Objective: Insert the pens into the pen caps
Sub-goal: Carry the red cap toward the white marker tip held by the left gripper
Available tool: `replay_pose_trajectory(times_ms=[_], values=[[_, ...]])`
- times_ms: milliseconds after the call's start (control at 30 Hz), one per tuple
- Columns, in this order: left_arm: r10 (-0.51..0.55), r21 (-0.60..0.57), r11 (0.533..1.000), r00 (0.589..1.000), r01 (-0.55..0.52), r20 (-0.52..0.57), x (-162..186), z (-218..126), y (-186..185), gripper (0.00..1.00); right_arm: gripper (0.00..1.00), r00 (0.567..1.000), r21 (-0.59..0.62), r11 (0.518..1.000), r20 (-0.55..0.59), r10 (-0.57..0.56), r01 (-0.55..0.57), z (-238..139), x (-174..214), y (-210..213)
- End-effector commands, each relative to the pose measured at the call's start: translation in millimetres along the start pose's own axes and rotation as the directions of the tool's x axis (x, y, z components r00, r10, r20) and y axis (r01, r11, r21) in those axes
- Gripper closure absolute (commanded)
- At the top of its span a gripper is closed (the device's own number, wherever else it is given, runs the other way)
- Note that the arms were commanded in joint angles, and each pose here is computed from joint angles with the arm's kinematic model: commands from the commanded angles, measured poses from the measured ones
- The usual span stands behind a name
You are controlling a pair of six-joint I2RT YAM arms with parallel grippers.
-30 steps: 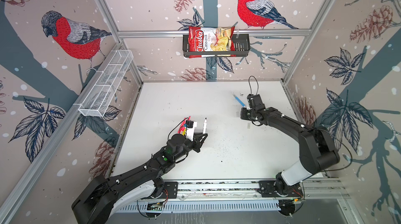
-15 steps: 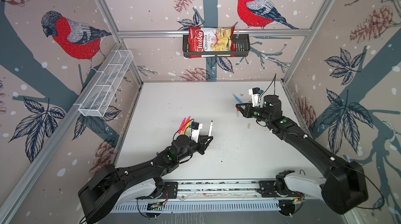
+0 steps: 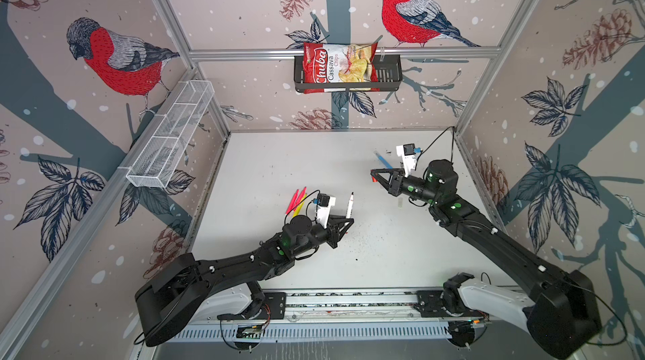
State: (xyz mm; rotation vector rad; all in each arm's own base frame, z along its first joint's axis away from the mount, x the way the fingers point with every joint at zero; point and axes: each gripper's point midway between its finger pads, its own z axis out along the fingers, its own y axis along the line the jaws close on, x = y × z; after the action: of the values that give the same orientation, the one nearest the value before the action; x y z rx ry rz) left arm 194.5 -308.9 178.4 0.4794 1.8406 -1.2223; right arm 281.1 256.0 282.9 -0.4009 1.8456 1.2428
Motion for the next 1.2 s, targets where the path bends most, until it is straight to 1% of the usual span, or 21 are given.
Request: replay_pose_trajectory(times_ms=[0,233,400,533,767,1167], values=[[0.014,0.066,0.998,0.998,-0.018,0.059,-17.7,4.1,-18.8,1.00,0.87,0.999,-0.066,0.998,0.051,-0.017,0.020,1.3,-10.7,16.8],[0.008,0.102,0.995,0.998,-0.015,0.068,-22.6,8.9,-29.1,1.00,0.88,0.996,-0.103,0.995,0.092,0.007,0.002,3.4,-10.2,26.5],[0.000,0.114,0.993,0.997,-0.009,0.080,-26.1,10.6,-32.5,1.00,0.89,0.988,-0.133,0.991,0.153,0.031,-0.011,-1.0,-13.6,33.5],[-0.008,0.134,0.991,0.996,-0.003,0.087,-29.6,13.5,-37.0,1.00,0.89,0.983,-0.154,0.988,0.175,0.047,-0.020,-2.2,-13.0,37.7],[-0.012,0.152,0.988,0.997,-0.001,0.082,-30.1,19.0,-41.0,1.00,0.90,0.985,-0.174,0.984,0.162,0.055,-0.026,3.0,-4.1,42.5],[-0.010,0.146,0.989,0.996,-0.004,0.092,-33.4,20.9,-41.0,1.00,0.90,0.985,-0.195,0.980,0.162,0.061,-0.028,3.4,2.7,44.8]])
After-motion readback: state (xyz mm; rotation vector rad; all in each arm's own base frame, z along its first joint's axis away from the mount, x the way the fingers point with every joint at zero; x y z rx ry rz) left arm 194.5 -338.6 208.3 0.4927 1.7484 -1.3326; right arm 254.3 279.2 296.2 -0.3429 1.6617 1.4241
